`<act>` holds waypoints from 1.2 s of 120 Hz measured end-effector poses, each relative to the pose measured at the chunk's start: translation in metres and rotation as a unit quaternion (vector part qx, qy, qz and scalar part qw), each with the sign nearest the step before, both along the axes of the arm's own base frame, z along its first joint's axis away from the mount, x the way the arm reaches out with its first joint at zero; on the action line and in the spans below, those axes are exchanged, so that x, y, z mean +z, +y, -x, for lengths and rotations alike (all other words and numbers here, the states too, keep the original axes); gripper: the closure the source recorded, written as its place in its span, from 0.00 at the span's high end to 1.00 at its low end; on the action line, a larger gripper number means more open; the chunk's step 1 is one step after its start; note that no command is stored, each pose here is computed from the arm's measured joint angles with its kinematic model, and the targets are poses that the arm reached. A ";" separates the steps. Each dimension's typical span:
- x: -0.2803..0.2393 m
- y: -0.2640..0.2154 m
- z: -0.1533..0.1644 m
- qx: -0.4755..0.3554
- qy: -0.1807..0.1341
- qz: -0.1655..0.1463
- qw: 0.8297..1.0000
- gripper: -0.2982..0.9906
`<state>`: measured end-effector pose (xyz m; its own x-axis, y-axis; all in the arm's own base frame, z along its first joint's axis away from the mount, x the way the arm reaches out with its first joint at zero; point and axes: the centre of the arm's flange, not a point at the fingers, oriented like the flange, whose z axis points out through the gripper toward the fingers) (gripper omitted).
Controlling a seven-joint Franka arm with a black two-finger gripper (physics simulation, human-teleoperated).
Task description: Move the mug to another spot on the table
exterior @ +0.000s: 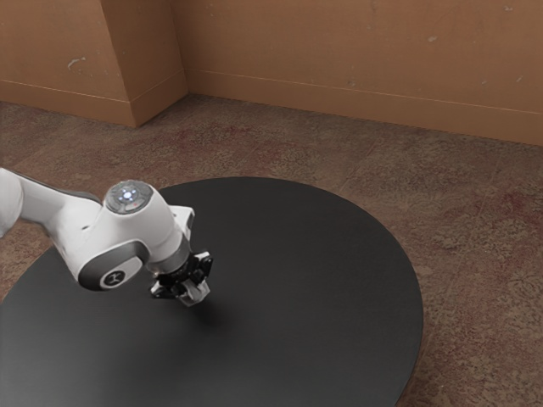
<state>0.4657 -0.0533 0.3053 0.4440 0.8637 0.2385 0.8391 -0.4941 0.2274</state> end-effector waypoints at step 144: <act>-0.032 0.028 -0.046 -0.173 -0.046 -0.089 0.980 0.19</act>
